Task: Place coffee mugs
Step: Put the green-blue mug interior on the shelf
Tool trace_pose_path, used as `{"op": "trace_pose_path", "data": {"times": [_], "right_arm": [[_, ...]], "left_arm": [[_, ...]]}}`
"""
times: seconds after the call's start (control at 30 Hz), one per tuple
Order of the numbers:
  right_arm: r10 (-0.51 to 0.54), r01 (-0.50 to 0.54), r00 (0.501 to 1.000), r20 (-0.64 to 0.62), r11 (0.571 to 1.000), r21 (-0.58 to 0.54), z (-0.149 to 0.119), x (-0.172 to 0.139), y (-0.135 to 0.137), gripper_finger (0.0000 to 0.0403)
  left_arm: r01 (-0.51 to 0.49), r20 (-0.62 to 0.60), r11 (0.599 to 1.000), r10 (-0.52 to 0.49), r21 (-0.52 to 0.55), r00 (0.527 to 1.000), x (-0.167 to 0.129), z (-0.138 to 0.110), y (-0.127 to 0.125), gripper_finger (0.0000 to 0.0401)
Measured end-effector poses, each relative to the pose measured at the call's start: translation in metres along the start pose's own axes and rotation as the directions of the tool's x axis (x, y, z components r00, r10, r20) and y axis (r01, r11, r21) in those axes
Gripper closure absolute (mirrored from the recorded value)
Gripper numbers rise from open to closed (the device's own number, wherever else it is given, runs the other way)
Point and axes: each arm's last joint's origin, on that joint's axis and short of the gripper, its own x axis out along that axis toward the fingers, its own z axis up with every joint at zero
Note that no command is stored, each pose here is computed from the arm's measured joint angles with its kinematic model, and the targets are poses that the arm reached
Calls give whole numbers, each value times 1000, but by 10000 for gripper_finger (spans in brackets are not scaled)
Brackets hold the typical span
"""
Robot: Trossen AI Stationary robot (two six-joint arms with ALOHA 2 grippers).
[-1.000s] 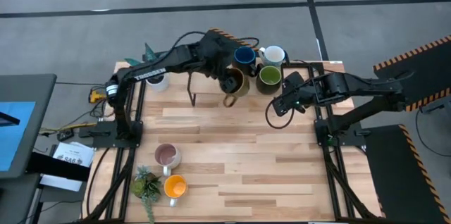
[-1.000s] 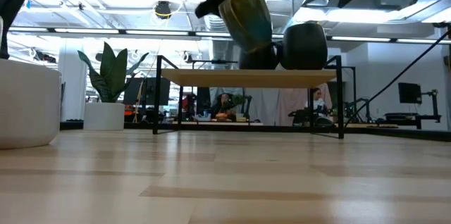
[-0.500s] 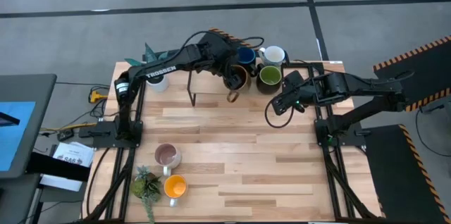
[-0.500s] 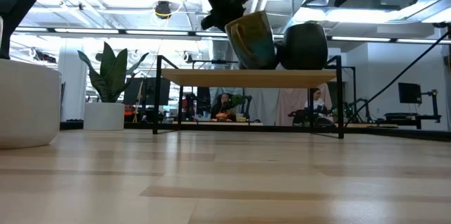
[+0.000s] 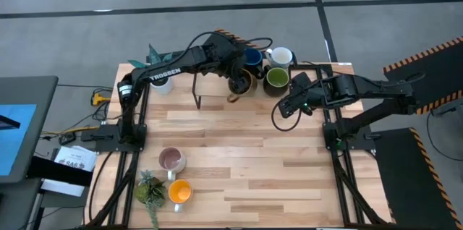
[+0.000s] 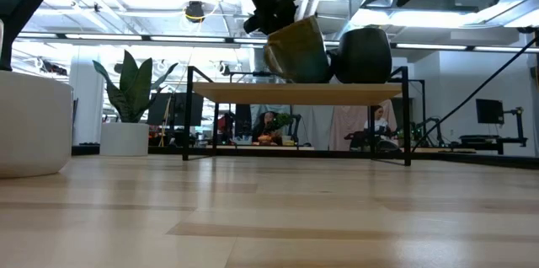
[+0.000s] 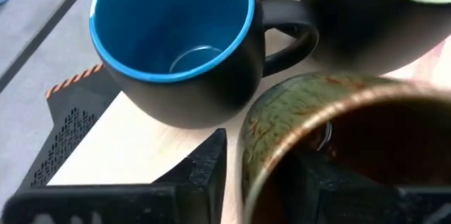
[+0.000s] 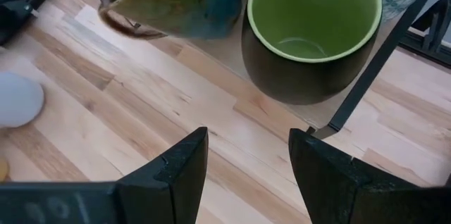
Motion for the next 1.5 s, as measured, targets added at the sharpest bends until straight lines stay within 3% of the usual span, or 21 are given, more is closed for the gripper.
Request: {"op": "trace_pose_path", "data": {"times": [0.63,0.77,0.93,1.1,1.3,1.5], "right_arm": [[26,-26,1000,18,1000,12,2,0,3,178],[128,-127,987,101,992,-17,10,-1,14,178],[296,-283,916,272,955,-89,31,-6,32,187],[308,-298,897,316,951,-81,45,1,32,238],[260,-245,912,319,966,-88,55,7,20,375],[240,-220,933,267,970,-105,64,16,4,384]], "left_arm": [[9,87,1000,-8,-13,996,-3,9,0,282],[6,93,1000,-4,-15,996,-3,9,0,282],[6,96,1000,-5,-18,995,-3,10,0,282],[20,96,999,-16,-34,995,-3,10,0,282],[40,97,998,-36,-39,995,-4,10,-1,282],[53,153,997,-46,-47,987,-6,15,-2,282]]}}
